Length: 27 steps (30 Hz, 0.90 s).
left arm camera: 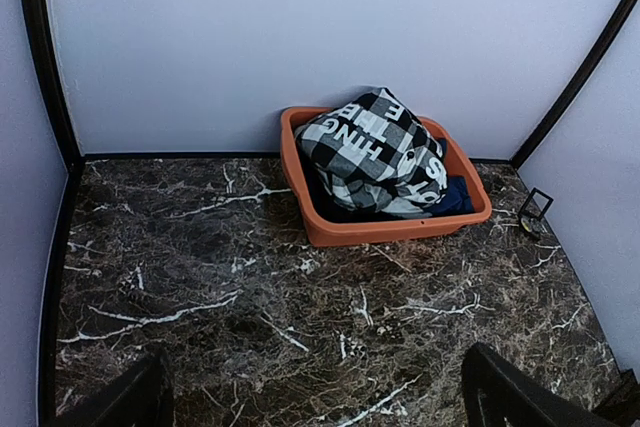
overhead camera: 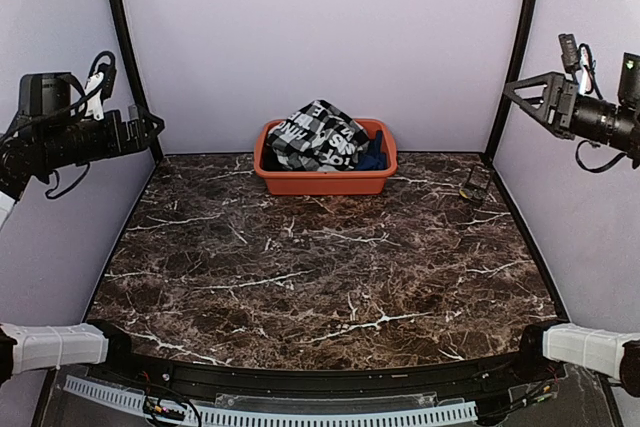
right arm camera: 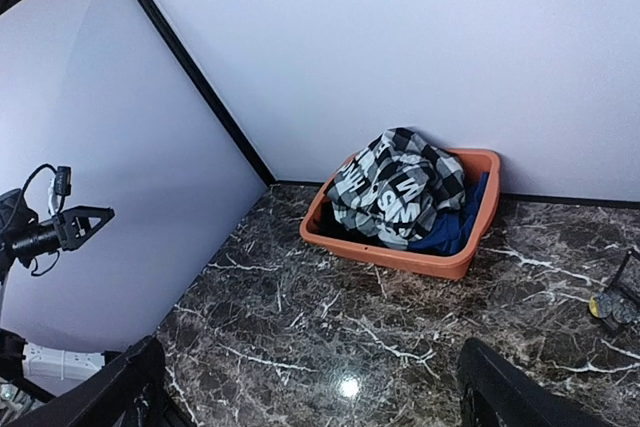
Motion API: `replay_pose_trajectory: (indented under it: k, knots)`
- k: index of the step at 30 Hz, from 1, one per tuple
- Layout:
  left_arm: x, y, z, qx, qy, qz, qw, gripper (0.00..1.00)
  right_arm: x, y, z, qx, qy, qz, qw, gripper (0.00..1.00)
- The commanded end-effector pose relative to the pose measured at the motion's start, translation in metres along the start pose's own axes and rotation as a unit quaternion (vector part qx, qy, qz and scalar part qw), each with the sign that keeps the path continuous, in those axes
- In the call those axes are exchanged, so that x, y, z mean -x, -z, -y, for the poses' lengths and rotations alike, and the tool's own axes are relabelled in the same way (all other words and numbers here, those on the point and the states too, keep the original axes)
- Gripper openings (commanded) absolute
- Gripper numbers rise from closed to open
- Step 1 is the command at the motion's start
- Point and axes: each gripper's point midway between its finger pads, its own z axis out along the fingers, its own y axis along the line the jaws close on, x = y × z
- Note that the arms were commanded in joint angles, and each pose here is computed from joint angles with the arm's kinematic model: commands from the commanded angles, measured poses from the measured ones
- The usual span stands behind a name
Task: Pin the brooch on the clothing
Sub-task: Pick up the crumpled clothing from the bin.
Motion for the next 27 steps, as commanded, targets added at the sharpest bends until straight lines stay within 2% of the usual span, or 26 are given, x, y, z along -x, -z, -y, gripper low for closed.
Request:
replay_pose_trajectory:
  k: [1,7,11,18,23,27]
  knots:
    - [-0.005,0.012,-0.001,-0.001,-0.026,0.000,1.000,1.00,0.024,0.019,0.003,-0.056,0.013,0.066,0.996,0.99]
    - [0.003,0.004,0.018,-0.051,-0.040,0.011,0.998,1.00,0.017,0.018,0.015,-0.080,0.028,0.067,0.994,0.99]
    - [0.012,-0.021,0.020,-0.049,-0.034,0.000,0.998,1.00,0.007,0.010,0.033,-0.103,0.015,0.052,0.993,0.98]
    - [0.029,-0.116,0.030,-0.053,0.005,-0.046,0.998,1.00,-0.019,-0.005,0.054,-0.109,-0.004,0.026,0.994,0.99]
    - [0.029,-0.190,0.049,-0.103,0.036,-0.050,0.993,1.00,-0.029,-0.015,0.064,-0.108,-0.015,0.009,0.994,0.99]
    - [0.018,-0.246,0.068,-0.135,0.034,-0.064,0.988,1.00,-0.034,-0.018,0.064,-0.098,-0.020,0.003,0.995,0.99]
